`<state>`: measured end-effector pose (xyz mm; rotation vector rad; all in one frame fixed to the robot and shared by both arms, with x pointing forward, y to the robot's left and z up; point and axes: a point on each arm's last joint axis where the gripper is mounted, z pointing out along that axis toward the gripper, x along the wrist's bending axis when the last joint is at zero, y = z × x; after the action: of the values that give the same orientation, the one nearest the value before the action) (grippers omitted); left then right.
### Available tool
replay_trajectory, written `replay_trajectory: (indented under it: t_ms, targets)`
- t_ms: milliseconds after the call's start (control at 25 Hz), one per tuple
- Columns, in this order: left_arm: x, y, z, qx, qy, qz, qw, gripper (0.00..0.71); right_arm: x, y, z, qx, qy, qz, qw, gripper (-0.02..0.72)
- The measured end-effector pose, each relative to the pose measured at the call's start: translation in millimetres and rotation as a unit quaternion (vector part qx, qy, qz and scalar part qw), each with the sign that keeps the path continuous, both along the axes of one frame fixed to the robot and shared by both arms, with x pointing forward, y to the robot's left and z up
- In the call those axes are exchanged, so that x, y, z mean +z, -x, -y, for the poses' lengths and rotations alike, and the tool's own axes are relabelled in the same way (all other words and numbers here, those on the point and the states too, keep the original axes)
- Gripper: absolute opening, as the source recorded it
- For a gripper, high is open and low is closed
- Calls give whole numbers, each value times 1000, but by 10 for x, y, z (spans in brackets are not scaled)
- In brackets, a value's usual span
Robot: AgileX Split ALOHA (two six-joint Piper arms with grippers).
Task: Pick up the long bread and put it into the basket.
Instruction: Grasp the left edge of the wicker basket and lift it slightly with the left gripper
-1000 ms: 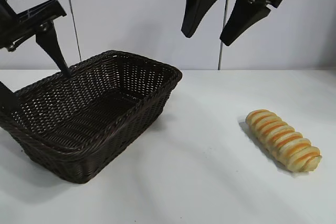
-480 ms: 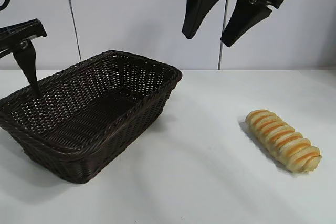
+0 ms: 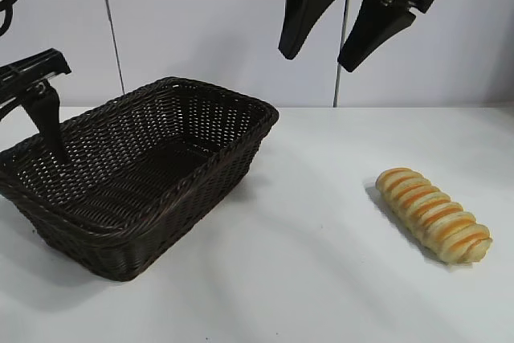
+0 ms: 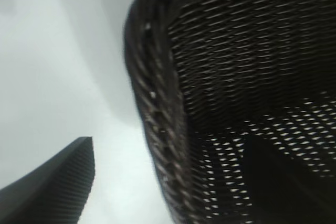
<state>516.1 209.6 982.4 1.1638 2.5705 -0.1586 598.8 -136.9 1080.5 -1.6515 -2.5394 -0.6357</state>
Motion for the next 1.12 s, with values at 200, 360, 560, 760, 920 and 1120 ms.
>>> replay_trajectory:
  t_ms: [200,360,560,760,920,1120]
  targets:
    - [-137,53,-14,19,9,8,1000,562,0,0,0,0,0,0,1000,537]
    - [-169,32,-20,30,14,34,999,562,1,-2,0,0,0,1,1000,537]
    - [-162,4,-18,34,16,49,998,562,2,-8,-2,-1,-1,4,1000,537]
    - [-317,-27,-9,34,9,24,999,562,4,-13,-3,-2,-2,7,1000,537]
    - [-472,-78,-1,37,3,12,999,562,4,-13,-3,-2,-3,7,1000,537]
    - [-542,-99,2,37,0,8,999,560,5,-15,-4,-3,-3,8,1000,537]
